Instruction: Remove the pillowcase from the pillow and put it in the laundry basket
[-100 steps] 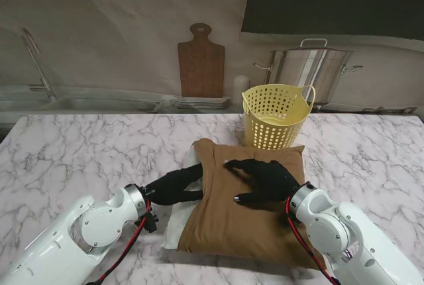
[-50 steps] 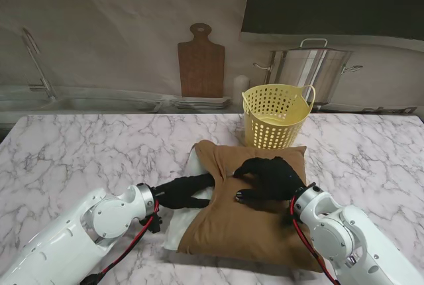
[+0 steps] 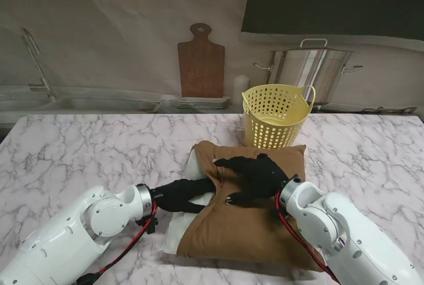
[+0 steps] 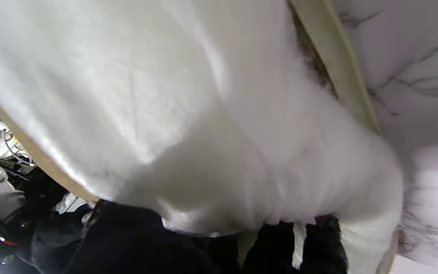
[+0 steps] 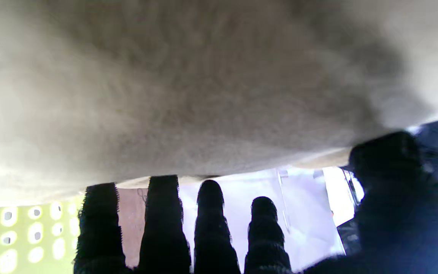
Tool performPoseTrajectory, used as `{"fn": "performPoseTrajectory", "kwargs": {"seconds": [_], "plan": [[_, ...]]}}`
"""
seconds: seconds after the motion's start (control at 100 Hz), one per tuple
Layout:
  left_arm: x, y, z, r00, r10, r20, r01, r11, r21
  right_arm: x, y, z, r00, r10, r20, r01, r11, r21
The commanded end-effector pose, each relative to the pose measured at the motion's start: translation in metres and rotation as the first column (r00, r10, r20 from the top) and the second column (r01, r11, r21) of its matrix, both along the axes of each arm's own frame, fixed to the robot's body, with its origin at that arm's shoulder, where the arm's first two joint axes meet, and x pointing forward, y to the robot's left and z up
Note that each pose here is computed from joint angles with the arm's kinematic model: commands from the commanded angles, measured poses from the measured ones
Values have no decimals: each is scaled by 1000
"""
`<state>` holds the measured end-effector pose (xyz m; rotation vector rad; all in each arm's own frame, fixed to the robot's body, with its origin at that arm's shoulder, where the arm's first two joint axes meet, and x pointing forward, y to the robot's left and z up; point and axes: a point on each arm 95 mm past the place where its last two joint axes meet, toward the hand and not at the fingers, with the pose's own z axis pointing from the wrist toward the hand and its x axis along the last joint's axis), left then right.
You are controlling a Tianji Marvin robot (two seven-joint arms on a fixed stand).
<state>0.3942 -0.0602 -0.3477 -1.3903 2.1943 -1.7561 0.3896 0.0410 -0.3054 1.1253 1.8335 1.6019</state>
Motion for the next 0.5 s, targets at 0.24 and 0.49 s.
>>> {"fn": "performPoseTrajectory", "kwargs": {"seconds": [0.24, 0.49], "plan": [[-21, 14, -30, 995, -32, -96, 39, 996, 74, 14, 2, -20, 999, -41, -6, 41, 997, -70], [-15, 16, -35, 989, -18, -148, 34, 993, 112, 7, -19, -20, 996, -91, 19, 92, 994, -60]]}}
